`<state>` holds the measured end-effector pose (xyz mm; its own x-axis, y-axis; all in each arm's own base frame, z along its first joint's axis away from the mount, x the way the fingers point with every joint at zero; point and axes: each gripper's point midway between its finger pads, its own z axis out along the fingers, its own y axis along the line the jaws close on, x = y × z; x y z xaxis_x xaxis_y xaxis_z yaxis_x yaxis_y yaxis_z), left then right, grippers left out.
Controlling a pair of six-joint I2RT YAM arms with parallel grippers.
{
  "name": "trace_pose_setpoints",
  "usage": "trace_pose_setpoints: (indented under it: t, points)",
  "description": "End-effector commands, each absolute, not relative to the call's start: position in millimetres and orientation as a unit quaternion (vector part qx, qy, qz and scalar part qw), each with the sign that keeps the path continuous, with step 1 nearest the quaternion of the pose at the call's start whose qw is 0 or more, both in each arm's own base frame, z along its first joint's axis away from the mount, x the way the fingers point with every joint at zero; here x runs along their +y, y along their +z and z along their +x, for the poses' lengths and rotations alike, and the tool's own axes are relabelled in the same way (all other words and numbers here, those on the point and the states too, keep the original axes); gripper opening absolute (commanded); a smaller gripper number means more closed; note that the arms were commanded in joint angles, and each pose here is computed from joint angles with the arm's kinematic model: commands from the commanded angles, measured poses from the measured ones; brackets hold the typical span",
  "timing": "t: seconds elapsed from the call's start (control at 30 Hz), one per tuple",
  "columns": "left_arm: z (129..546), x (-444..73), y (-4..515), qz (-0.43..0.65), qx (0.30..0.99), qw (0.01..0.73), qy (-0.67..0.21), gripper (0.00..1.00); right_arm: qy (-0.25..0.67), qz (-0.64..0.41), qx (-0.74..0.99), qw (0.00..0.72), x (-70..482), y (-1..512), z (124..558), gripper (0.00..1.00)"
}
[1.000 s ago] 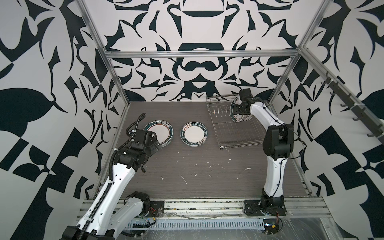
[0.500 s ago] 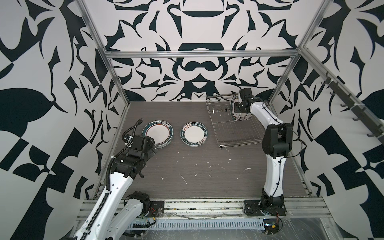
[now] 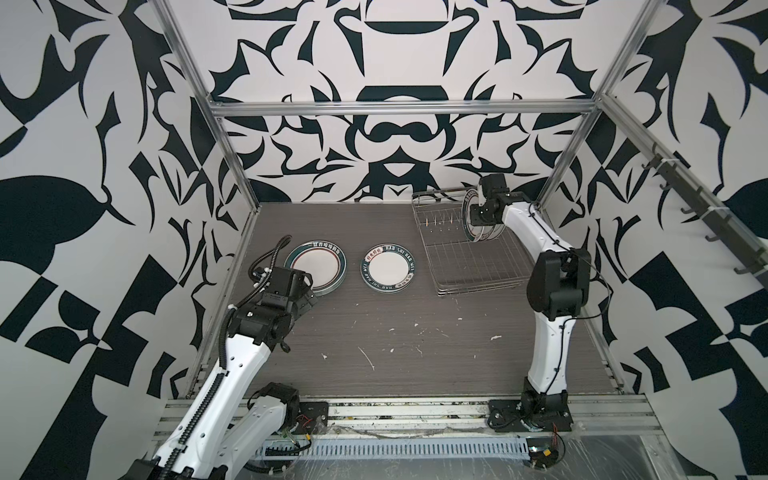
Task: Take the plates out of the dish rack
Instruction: 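Grip the nearest red-ringed green plate in the rack with right gripper, then lift the red-ringed plate out of the rack toward the left gripper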
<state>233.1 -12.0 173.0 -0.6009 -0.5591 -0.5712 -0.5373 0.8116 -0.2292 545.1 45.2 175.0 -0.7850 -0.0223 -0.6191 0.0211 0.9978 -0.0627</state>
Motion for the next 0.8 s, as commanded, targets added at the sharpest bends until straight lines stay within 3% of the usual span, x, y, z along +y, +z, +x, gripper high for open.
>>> trace_pose_setpoints:
  t: [0.0, 0.3, 0.57, 0.77]
  points:
    - [234, -13, 167, -0.294, 0.900, 0.323, -0.015, 0.99, -0.033, 0.017, 0.906, 0.422, 39, 275, 524, 0.00]
    - [256, -38, 171, -0.261, 0.903, 0.332, -0.074, 0.99, 0.038, 0.065, 0.874, 0.479, 42, 327, 453, 0.00]
    - [285, -82, 179, -0.216, 0.909, 0.316, -0.165, 0.99, 0.181, 0.096, 0.814, 0.544, 62, 337, 380, 0.00]
    - [299, -110, 186, -0.190, 0.896, 0.321, -0.240, 0.99, 0.330, 0.174, 0.784, 0.497, 85, 301, 346, 0.00]
